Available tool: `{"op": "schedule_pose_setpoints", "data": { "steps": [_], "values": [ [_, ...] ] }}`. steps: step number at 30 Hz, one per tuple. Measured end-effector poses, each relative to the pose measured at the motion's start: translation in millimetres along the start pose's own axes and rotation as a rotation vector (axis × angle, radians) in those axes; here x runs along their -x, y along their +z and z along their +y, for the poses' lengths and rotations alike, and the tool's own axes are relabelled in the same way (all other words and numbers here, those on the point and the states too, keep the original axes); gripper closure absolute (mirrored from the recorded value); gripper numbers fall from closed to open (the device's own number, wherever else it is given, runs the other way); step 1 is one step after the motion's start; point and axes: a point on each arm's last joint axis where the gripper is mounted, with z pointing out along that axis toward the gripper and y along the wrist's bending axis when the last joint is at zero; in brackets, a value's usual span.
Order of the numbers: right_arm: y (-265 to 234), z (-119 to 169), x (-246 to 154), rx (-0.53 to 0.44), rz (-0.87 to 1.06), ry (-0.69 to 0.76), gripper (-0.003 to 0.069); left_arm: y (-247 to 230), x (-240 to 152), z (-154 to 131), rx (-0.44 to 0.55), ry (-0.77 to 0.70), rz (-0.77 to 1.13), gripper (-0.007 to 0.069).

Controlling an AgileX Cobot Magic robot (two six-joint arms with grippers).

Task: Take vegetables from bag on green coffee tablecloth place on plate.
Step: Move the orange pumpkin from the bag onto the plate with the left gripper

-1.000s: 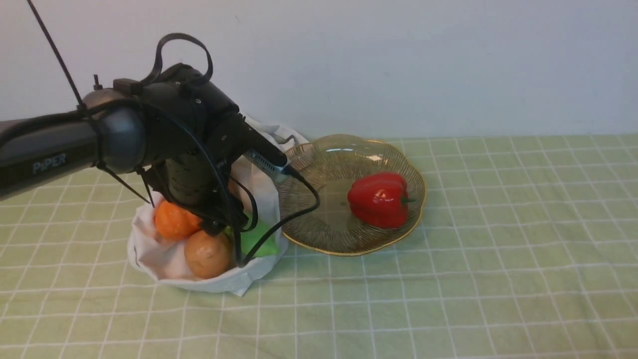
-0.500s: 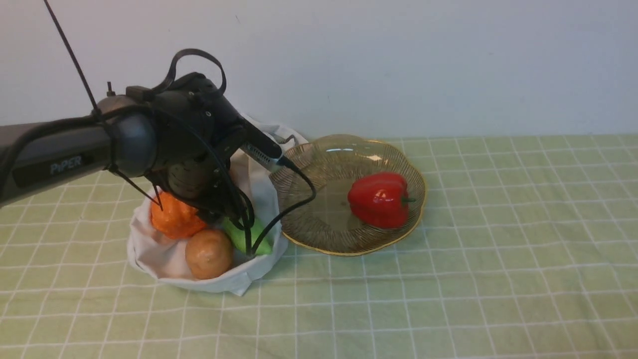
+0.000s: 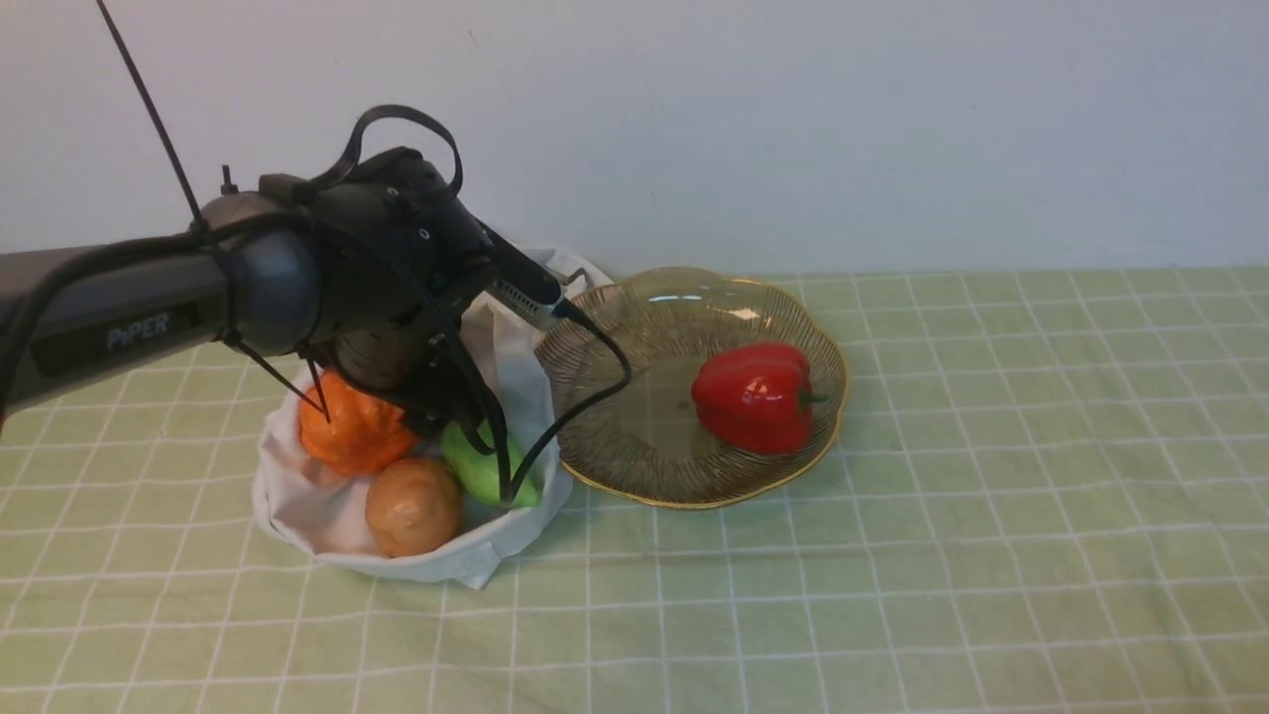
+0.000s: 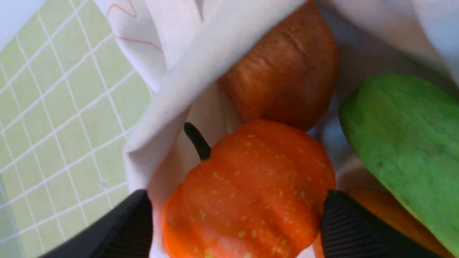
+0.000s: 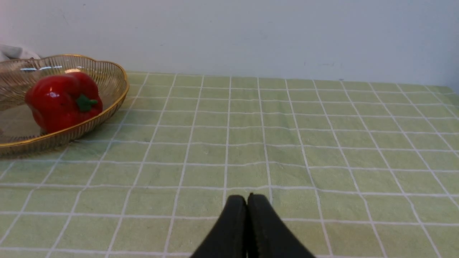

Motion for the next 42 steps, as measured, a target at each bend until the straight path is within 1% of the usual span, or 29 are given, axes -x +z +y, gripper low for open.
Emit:
{"op": "schedule_pose_setpoints", "data": {
  "steps": [5, 8, 10, 11, 12, 13, 14, 15, 21, 24, 26, 28, 29, 32, 33, 34, 37, 40, 41, 42],
  "values": [
    [0, 0, 0, 0.000, 0.000, 0.000, 0.0673, 0, 0, -1, -0.011, -0.014, -0.003, 0.0022],
    [0, 0, 0, 0.000, 0.000, 0.000, 0.0673, 0, 0, -2, -0.027, -0.027, 0.002, 0.0052],
    [0, 0, 0, 0.000, 0.000, 0.000, 0.0673, 0, 0, -3, -0.038, -0.036, 0.005, 0.0099],
    [0, 0, 0, 0.000, 0.000, 0.000, 0.0673, 0, -1, -4, -0.042, -0.048, 0.007, 0.0136],
    [0, 0, 0, 0.000, 0.000, 0.000, 0.0673, 0, -1, -5, -0.048, -0.077, 0.010, 0.0209],
    [0, 0, 0, 0.000, 0.000, 0.000, 0.0673, 0, -1, -5, -0.049, -0.084, 0.011, 0.0230],
    [0, 0, 0, 0.000, 0.000, 0.000, 0.0673, 1, -1, -5, -0.049, -0.095, 0.015, 0.0270],
    [0, 0, 0, 0.000, 0.000, 0.001, 0.0673, 2, -1, -5, -0.048, -0.098, 0.017, 0.0278],
    [0, 0, 0, 0.000, 0.000, 0.001, 0.0673, 2, -2, -6, -0.051, -0.117, 0.030, 0.0276],
    [0, 0, 0, 0.000, 0.000, 0.001, 0.0673, -7, -3, -3, -0.062, -0.114, 0.019, 0.0276],
    [0, 0, 0, 0.000, 0.000, 0.001, 0.0673, -18, -3, 1, -0.067, -0.116, -0.001, 0.0276],
    [0, 0, 0, 0.000, 0.000, 0.001, 0.0673, -42, -4, 9, -0.069, -0.127, -0.047, 0.0276],
    [0, 0, 0, 0.000, 0.000, 0.001, 0.0673, -44, -4, 10, -0.069, -0.129, -0.053, 0.0276],
    [0, 0, 0, 0.000, 0.000, 0.001, 0.0673, -83, -7, 22, -0.092, -0.170, -0.147, 0.0276],
    [0, 0, 0, 0.000, 0.000, 0.001, 0.0673, -95, -7, 25, -0.116, -0.192, -0.175, 0.0276],
    [0, 0, 0, 0.000, 0.000, 0.001, 0.0673, -98, -8, 26, -0.121, -0.196, -0.184, 0.0276],
    [0, 0, 0, 0.000, 0.000, 0.001, 0.0673, -122, 2, 22, -0.205, -0.221, -0.279, 0.0276],
    [0, 0, 0, 0.000, 0.000, 0.001, 0.0673, -133, 15, 9, -0.280, -0.224, -0.375, 0.0276],
    [0, 0, 0, 0.000, 0.000, 0.001, 0.0673, -135, 25, -3, -0.326, -0.211, -0.455, 0.0276],
    [0, 0, 0, 0.000, 0.000, 0.001, 0.0673, -134, 31, -9, -0.346, -0.208, -0.496, 0.0276]
  ]
}}
